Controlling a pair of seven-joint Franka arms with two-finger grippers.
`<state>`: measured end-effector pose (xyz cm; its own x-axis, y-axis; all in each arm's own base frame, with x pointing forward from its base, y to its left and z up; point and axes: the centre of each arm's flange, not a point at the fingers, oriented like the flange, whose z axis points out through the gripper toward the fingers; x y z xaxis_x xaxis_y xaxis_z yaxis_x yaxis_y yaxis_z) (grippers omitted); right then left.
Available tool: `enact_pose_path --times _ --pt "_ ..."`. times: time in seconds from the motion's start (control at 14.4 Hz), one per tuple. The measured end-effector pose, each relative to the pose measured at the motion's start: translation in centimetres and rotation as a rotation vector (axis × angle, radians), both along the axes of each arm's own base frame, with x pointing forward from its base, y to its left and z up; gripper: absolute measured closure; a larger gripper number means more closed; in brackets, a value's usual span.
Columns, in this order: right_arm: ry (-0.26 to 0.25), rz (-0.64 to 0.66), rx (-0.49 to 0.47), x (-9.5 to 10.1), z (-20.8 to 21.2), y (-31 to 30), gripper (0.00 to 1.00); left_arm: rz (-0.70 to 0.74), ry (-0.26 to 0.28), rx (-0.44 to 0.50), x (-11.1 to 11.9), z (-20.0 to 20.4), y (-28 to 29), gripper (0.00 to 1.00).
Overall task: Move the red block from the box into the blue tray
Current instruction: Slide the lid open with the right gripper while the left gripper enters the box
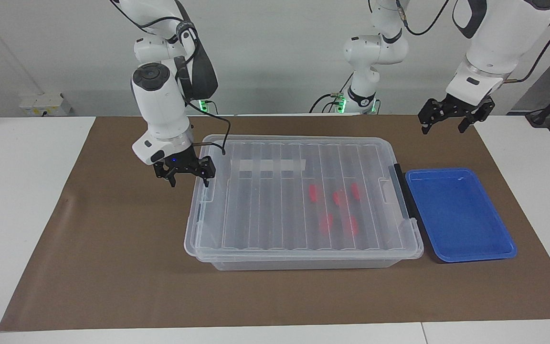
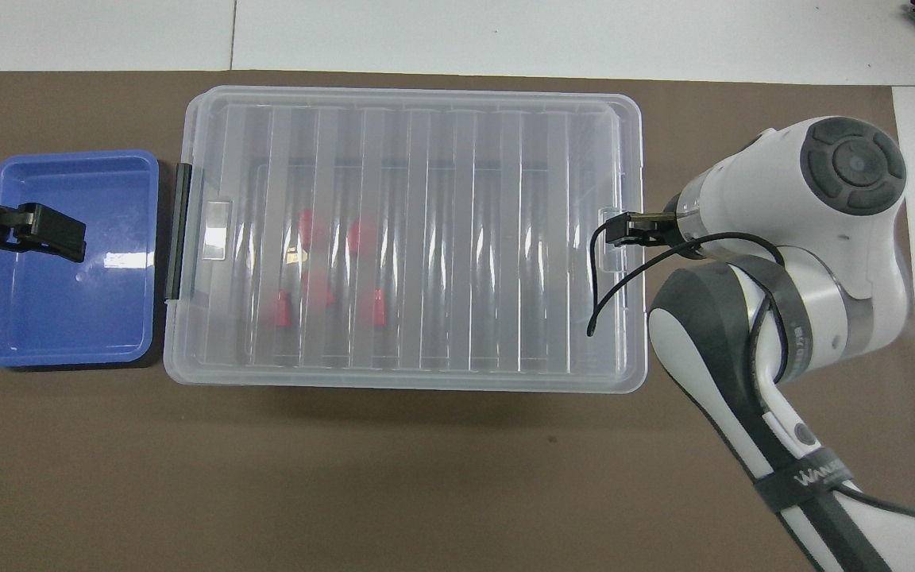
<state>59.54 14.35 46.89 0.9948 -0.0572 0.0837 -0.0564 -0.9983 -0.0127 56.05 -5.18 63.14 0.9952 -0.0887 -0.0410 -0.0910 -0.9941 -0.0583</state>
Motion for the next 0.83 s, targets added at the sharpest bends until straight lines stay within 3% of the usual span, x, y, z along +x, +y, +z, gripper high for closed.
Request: enact_pose_path --times 0.83 --pt "0.071 0.153 -0.027 0.3 -0.8 -5.7 0.00 -0.002 0.001 0.000 0.0 0.0 -0.1 0.00"
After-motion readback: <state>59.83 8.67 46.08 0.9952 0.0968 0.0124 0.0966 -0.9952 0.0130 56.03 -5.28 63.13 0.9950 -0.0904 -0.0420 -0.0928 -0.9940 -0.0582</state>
